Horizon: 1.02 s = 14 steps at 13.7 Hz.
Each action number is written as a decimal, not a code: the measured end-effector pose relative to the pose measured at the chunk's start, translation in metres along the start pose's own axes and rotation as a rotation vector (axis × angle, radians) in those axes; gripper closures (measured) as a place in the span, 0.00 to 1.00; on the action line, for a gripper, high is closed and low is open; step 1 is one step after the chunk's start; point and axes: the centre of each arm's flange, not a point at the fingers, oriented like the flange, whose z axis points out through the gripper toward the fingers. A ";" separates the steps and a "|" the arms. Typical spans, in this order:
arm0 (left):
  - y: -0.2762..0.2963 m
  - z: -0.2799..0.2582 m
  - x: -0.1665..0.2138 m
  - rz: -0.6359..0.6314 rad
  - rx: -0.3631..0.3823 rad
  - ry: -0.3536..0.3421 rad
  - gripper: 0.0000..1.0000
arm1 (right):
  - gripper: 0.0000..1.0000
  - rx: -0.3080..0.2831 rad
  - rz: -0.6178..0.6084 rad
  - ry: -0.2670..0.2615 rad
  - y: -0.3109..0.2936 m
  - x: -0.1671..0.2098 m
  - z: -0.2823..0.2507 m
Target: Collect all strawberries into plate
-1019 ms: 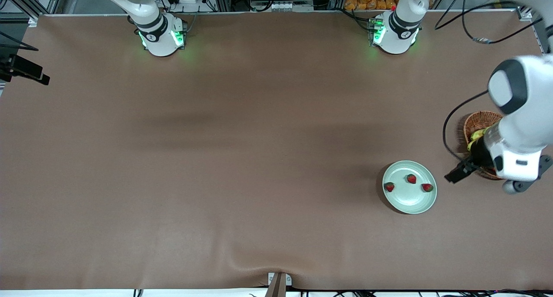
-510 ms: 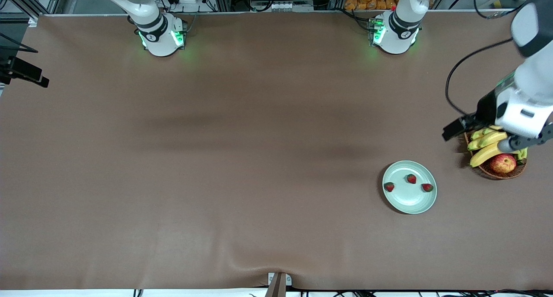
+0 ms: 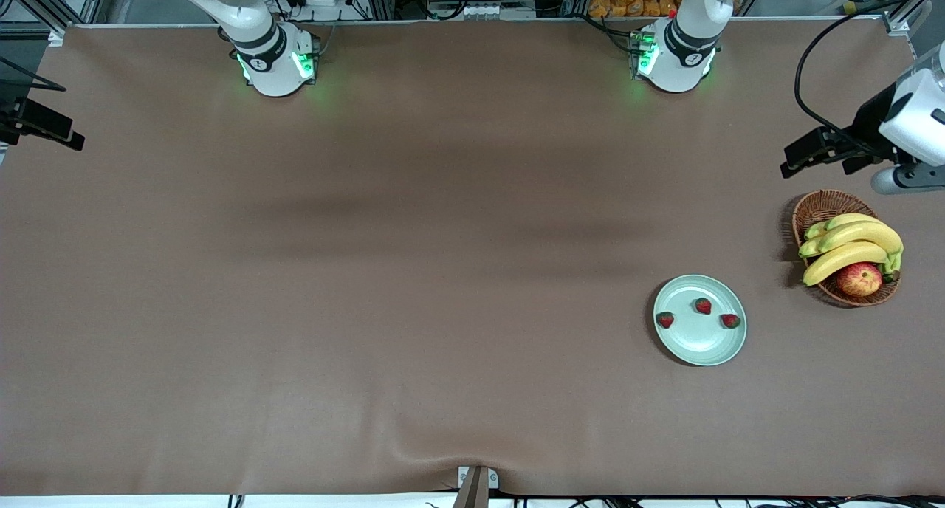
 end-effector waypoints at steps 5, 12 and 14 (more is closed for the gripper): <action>0.005 -0.003 -0.007 0.083 0.081 -0.005 0.00 | 0.00 -0.001 0.000 0.001 0.000 0.000 0.000; 0.030 -0.018 -0.011 0.099 0.080 0.043 0.00 | 0.00 -0.001 0.000 0.001 0.000 0.000 0.000; 0.031 -0.022 -0.011 0.108 0.079 0.051 0.00 | 0.00 -0.001 0.000 0.001 0.000 0.000 0.000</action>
